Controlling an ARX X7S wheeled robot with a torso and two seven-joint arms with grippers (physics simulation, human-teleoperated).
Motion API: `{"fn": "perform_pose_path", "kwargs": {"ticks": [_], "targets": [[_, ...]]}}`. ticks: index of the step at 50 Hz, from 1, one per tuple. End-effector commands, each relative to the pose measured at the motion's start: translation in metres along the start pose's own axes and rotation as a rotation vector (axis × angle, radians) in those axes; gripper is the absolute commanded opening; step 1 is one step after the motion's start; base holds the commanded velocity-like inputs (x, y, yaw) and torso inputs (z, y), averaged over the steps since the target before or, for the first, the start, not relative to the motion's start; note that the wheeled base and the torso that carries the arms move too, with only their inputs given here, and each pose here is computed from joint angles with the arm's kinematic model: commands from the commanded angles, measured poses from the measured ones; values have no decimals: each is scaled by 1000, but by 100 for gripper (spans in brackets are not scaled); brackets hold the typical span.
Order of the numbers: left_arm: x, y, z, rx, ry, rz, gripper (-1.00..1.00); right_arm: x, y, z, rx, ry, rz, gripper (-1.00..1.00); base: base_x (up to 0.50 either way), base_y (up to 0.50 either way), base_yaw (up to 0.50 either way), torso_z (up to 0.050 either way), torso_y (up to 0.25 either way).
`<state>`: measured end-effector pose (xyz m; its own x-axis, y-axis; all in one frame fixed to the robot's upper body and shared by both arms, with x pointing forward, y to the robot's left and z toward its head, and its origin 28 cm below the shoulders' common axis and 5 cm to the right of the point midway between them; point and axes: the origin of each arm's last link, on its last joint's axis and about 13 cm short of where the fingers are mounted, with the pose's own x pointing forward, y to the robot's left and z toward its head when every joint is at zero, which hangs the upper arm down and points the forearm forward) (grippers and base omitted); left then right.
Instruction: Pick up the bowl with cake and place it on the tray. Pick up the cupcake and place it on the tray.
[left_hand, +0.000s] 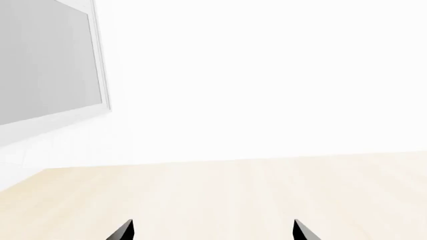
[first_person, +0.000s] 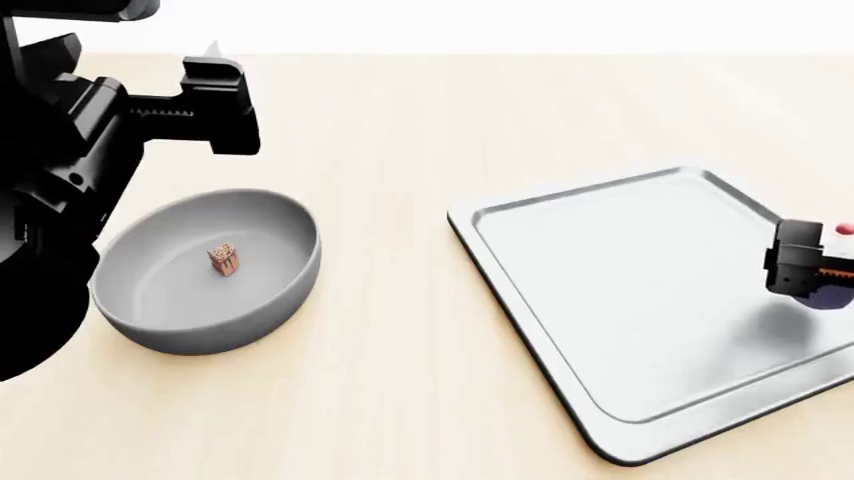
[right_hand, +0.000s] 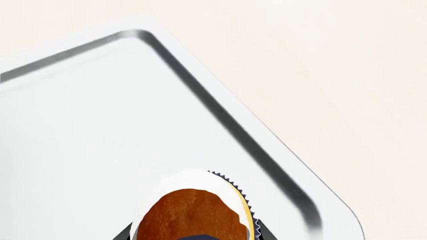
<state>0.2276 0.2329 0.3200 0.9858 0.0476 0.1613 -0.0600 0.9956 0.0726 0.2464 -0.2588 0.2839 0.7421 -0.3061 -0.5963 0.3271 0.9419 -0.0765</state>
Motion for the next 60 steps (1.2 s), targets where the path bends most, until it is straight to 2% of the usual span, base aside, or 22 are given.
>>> {"fn": "perform_pose_path", "kwargs": {"ticks": [1,24,25,42,60], "targets": [[0,0,0,-1,-1,-1,100,0,-5,-3,4,-4,-12,-100,0,0,0,0,0],[-1,0,1,0,-3,0,100,2,-4,-4,4,-11,-12,-100,0,0,0,0,0],[-1,0,1,0,-3,0,100,2,-4,-4,3,-11,-12,100,0,0,0,0,0],[-1,0,1,0,-3,2,100,-1,-3,0,-7,-19,-9,100,0,0,0,0,0],[0,1,1,-3,0,8,100,-61,-2,50,-9,-221,49,100,0,0,0,0,0]]}}
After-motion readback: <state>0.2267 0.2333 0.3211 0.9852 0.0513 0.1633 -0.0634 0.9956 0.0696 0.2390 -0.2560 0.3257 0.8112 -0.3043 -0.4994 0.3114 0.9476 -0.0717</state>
